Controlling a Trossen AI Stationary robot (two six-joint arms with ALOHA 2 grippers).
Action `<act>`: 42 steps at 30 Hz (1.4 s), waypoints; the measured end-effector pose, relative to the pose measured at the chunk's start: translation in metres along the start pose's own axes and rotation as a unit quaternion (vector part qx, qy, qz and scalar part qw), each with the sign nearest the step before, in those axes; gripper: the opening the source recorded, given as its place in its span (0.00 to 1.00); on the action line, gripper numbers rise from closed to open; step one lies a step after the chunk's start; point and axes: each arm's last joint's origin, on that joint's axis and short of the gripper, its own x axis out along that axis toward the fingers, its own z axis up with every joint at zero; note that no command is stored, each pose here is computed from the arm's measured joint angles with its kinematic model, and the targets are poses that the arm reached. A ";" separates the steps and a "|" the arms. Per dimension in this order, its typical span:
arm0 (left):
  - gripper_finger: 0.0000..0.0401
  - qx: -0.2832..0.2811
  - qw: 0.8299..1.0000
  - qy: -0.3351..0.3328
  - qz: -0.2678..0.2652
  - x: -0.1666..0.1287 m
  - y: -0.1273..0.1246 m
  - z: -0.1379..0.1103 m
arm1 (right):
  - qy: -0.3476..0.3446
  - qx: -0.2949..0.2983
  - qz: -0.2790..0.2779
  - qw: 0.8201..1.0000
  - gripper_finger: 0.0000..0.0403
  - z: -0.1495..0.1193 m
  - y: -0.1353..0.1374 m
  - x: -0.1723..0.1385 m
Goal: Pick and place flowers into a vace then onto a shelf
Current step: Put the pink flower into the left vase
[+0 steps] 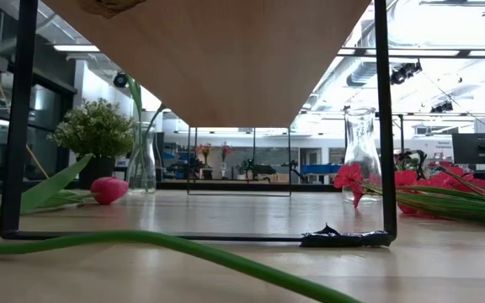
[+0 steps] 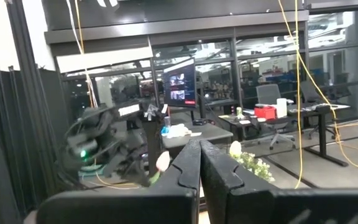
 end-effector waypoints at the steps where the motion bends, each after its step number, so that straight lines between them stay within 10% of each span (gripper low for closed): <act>1: 0.07 0.007 1.000 -0.006 -0.010 -0.003 -0.005 0.006 | 0.001 0.000 0.001 1.000 0.00 0.000 0.000 0.000; 10: 0.07 0.100 0.978 -0.161 -0.092 -0.043 -0.027 0.075 | 0.002 -0.001 0.000 1.000 0.00 0.000 0.000 0.000; 18: 0.07 0.181 0.926 -0.326 -0.049 -0.060 -0.029 0.109 | 0.002 -0.003 0.000 1.000 0.00 0.000 0.000 0.000; 31: 0.07 0.181 0.900 -0.365 0.154 0.016 -0.027 0.137 | 0.000 -0.006 -0.020 1.000 0.00 0.000 -0.001 0.000; 42: 0.07 0.102 0.890 -0.388 0.217 0.068 -0.016 0.140 | 0.000 -0.006 -0.020 1.000 0.00 0.000 -0.001 0.000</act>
